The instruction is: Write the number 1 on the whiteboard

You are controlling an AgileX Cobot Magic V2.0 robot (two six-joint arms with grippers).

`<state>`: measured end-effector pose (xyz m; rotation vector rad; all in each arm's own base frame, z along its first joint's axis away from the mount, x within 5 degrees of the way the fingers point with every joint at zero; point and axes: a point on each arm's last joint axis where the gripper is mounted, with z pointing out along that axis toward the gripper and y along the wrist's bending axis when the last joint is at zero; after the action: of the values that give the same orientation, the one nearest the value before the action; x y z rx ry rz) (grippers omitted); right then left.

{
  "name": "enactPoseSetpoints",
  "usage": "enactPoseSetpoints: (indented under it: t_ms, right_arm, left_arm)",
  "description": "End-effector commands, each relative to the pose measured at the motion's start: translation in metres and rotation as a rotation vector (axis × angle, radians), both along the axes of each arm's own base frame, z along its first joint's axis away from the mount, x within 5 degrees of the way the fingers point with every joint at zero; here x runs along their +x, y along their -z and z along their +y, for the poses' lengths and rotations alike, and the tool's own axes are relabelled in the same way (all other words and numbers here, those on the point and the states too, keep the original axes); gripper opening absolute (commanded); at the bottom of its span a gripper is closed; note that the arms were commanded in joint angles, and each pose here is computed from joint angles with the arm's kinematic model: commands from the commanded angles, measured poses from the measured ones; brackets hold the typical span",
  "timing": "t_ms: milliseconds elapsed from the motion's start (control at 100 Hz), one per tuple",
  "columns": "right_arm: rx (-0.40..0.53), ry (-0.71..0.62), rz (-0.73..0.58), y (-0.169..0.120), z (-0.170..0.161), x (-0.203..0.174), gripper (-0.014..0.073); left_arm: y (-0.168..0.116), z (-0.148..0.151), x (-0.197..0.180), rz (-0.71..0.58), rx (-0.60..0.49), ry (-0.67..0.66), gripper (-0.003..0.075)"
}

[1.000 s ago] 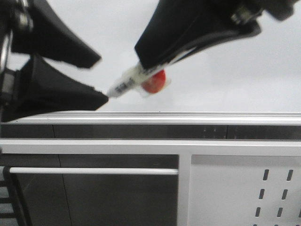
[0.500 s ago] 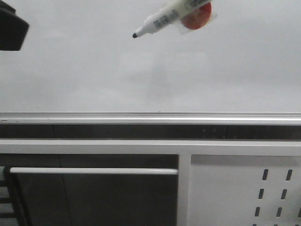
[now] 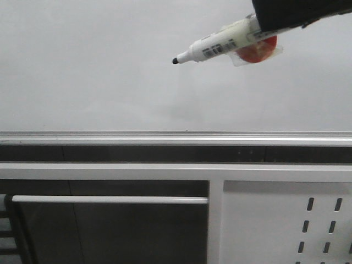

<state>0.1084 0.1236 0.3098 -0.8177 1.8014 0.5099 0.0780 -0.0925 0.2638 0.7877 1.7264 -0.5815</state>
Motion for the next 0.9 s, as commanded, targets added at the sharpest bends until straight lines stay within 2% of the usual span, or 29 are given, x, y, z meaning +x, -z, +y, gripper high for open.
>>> enactPoseSetpoints:
  t_ms: [0, 90, 200, 290, 550, 770, 890]
  right_arm:
    - [0.085, 0.008, -0.111, -0.019, -0.007, -0.001, -0.0048]
    - [0.104, 0.039, -0.184, -0.024, -0.019, -0.003, -0.0048]
    - [0.172, 0.069, -0.304, -0.036, -0.039, -0.015, -0.0048]
    - [0.175, 0.103, -0.369, -0.037, -0.055, -0.025, -0.0048]
    - [0.186, 0.222, -0.399, -0.009, -0.082, -0.041, -0.0048]
    - [0.257, 0.244, -0.462, 0.002, -0.08, -0.038, -0.0048]
    - [0.266, 0.266, -0.445, 0.006, -0.079, -0.032, -0.0048]
  left_arm:
    - [-0.018, -0.005, -0.004, -0.059, -0.129, 0.057, -0.0018]
    - [-0.019, -0.006, -0.004, -0.069, -0.145, 0.068, -0.0018]
    - [-0.021, -0.006, -0.005, -0.076, -0.163, 0.077, -0.0018]
    - [-0.022, -0.007, -0.005, -0.077, -0.173, 0.081, -0.0018]
    - [-0.022, -0.007, -0.005, -0.071, -0.178, 0.079, -0.0018]
    - [-0.021, -0.006, -0.005, -0.067, -0.173, 0.075, -0.0018]
    - [-0.021, -0.006, -0.005, -0.065, -0.17, 0.073, -0.0018]
